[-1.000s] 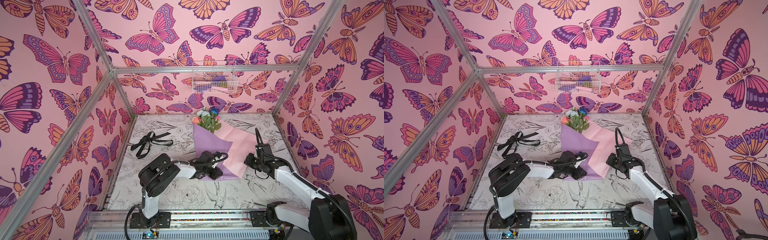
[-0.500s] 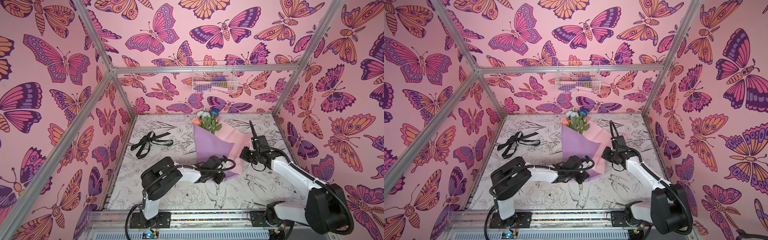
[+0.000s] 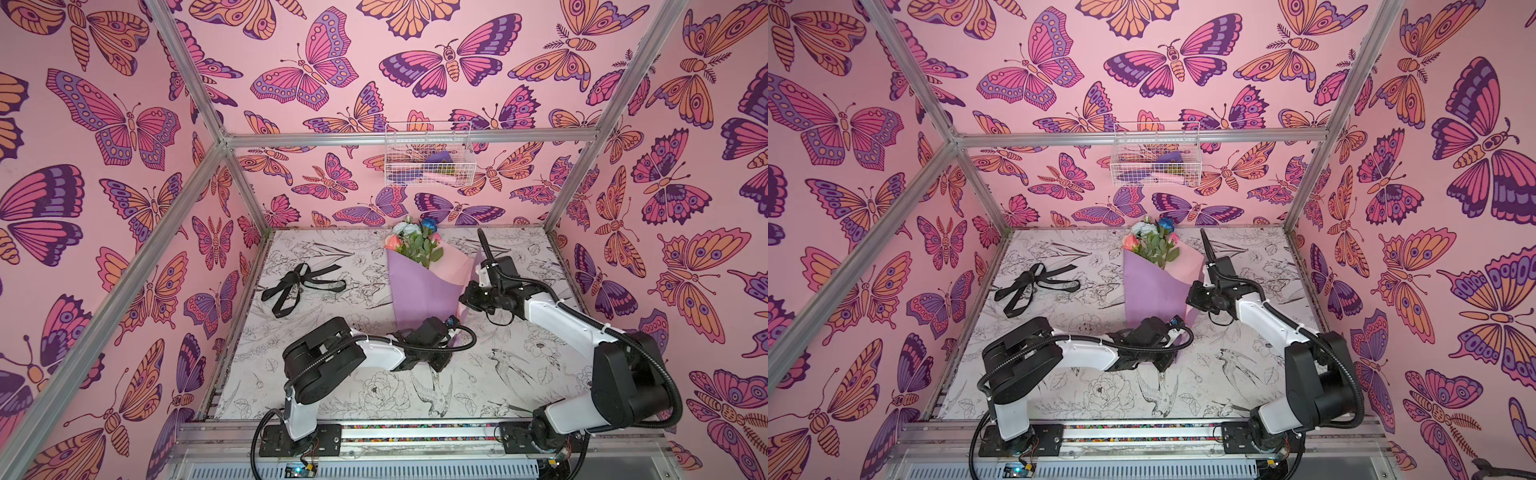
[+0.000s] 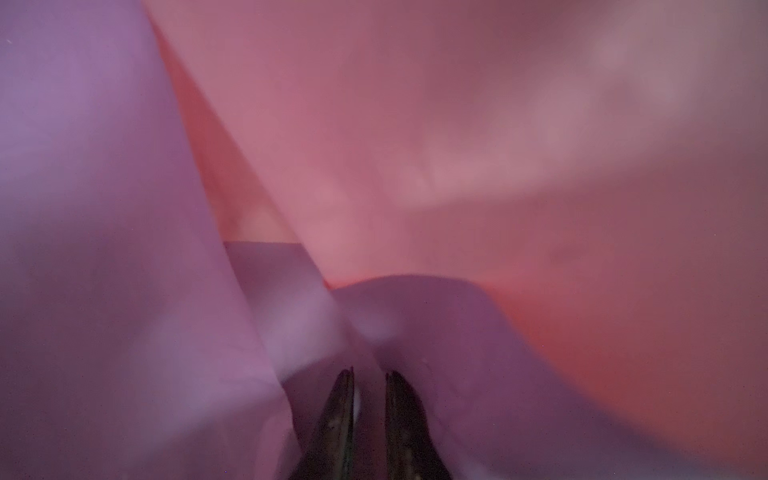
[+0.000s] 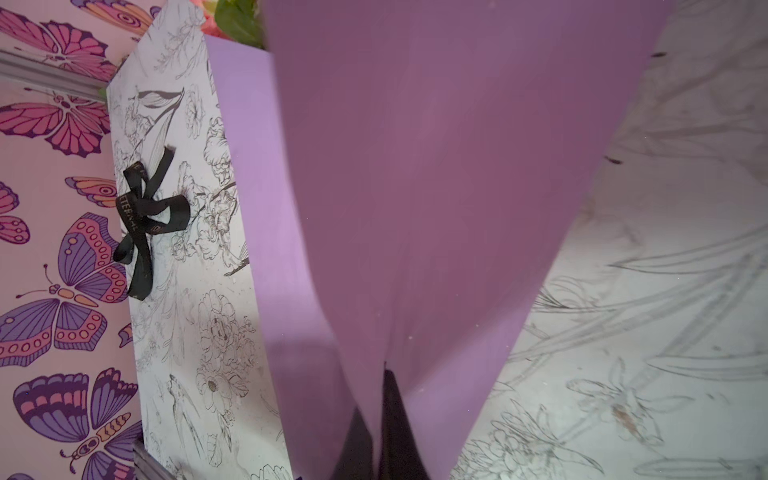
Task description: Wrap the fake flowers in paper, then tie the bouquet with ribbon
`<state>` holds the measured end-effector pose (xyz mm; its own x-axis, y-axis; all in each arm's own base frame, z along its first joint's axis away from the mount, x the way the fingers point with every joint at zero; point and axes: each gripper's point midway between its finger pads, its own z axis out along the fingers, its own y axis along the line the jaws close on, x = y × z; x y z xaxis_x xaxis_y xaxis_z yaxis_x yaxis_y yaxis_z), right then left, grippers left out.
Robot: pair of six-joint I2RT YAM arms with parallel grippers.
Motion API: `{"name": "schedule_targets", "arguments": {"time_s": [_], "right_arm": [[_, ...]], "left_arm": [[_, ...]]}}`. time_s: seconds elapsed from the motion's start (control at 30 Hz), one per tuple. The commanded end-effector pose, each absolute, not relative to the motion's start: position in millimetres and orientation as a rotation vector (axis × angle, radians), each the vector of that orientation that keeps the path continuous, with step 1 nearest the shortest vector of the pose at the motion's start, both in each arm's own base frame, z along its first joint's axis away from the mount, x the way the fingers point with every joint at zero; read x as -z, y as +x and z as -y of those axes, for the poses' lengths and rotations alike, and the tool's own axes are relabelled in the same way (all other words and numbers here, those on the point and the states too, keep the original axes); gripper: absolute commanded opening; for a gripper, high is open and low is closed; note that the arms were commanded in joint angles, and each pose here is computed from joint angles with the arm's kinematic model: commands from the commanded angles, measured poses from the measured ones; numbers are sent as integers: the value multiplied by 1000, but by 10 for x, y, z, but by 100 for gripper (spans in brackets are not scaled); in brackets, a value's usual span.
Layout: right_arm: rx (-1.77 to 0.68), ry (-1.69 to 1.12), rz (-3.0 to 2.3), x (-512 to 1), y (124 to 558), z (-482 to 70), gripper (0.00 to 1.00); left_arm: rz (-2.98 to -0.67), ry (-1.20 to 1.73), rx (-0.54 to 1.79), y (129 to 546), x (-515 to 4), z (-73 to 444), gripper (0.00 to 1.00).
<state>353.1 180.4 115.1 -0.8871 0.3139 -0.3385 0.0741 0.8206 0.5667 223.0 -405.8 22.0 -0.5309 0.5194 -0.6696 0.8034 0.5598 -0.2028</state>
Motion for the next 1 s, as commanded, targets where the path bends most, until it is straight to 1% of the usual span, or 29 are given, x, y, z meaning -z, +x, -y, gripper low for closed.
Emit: {"name": "schedule_targets", "arguments": {"time_s": [0.0,0.07,0.17,0.2,0.23,0.3,0.57,0.73,0.87,0.97], "right_arm": [[-845,156,-2503,-1361,3735,-2071,0],[-832,135,-2540,-1235,3758,-2127,0],[-807,118,-2566,-1166,3772,-2134,0],[-796,112,-2573,-1151,3777,-2125,0],[-789,104,-2578,-1139,3776,-2126,0],[-775,96,-2587,-1118,3778,-2118,0],[-765,65,-2598,-1097,3796,-2145,0],[-725,-9,-2611,-1115,3767,-2224,0],[-658,-106,-2623,-1144,3724,-2331,0],[-597,-193,-2630,-1165,3693,-2429,0]], "left_arm": [[-2324,1107,596,2093,-33,3840,20],[-2316,1079,579,2119,-99,3799,22],[-2319,997,539,2177,-234,3698,32],[-2328,966,519,2193,-277,3648,38],[-2338,934,495,2211,-316,3592,41],[-2356,885,461,2231,-372,3495,46],[-2376,686,438,2258,-589,3158,47],[-2453,449,459,2349,-576,2842,46],[-2558,269,559,2388,-415,2700,39],[-2592,206,668,2396,-337,2734,35]]}}
